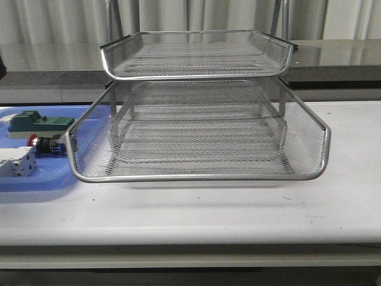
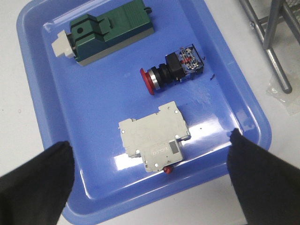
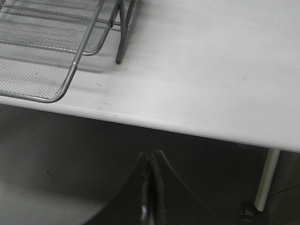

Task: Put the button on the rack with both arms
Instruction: 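Lower the left gripper onto the red push button and grasp it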

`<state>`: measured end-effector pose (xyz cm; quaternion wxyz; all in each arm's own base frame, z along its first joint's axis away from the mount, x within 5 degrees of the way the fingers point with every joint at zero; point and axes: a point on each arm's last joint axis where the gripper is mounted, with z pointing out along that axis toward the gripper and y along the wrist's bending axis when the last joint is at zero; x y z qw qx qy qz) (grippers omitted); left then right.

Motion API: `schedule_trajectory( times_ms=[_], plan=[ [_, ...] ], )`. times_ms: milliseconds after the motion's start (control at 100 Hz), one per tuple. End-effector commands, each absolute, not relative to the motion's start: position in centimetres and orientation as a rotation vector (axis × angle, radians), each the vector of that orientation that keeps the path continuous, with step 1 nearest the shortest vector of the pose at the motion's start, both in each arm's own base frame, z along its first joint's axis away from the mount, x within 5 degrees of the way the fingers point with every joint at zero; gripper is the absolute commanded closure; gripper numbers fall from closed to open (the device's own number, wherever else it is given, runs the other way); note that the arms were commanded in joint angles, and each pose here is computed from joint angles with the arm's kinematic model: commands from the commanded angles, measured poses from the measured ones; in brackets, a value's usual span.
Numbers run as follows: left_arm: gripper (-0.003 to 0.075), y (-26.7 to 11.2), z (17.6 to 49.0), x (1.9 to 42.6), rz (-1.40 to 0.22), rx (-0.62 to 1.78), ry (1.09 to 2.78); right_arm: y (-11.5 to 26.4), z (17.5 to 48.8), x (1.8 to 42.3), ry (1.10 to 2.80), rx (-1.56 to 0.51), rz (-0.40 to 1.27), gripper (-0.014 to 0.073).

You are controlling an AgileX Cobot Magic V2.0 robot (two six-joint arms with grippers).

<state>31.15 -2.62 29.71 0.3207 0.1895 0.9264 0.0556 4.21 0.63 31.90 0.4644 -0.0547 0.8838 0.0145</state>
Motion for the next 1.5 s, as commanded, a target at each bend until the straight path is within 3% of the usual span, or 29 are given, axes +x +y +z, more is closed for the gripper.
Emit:
schedule_trajectory(
  times_ms=[0, 300, 680, 1000, 1490],
  plan=[
    [0.0083, -3.0, 32.1, 32.1, 0.178, 0.547, 2.315, 0.6, 33.3, 4.4, 2.087, -0.121, 0.036, 0.0665],
    [0.0083, -3.7, 33.1, 37.9, 0.199, 0.734, 2.413, 0.6, 33.3, 4.4, 2.087, -0.121, 0.036, 0.0665],
    [0.0083, -5.6, 28.9, 44.3, 0.046, 1.126, 2.456, 0.6, 33.3, 4.4, 2.087, -0.121, 0.036, 0.0665],
    [0.0083, -5.8, 24.3, 45.9, 0.024, 1.255, 2.496, 0.6, 33.3, 4.4, 2.087, -0.121, 0.036, 0.0665],
    [0.0083, -6.2, 20.9, 46.9, 0.015, 1.322, 2.501, 0.6, 33.3, 4.4, 2.087, -0.121, 0.036, 0.0665]
  ],
)
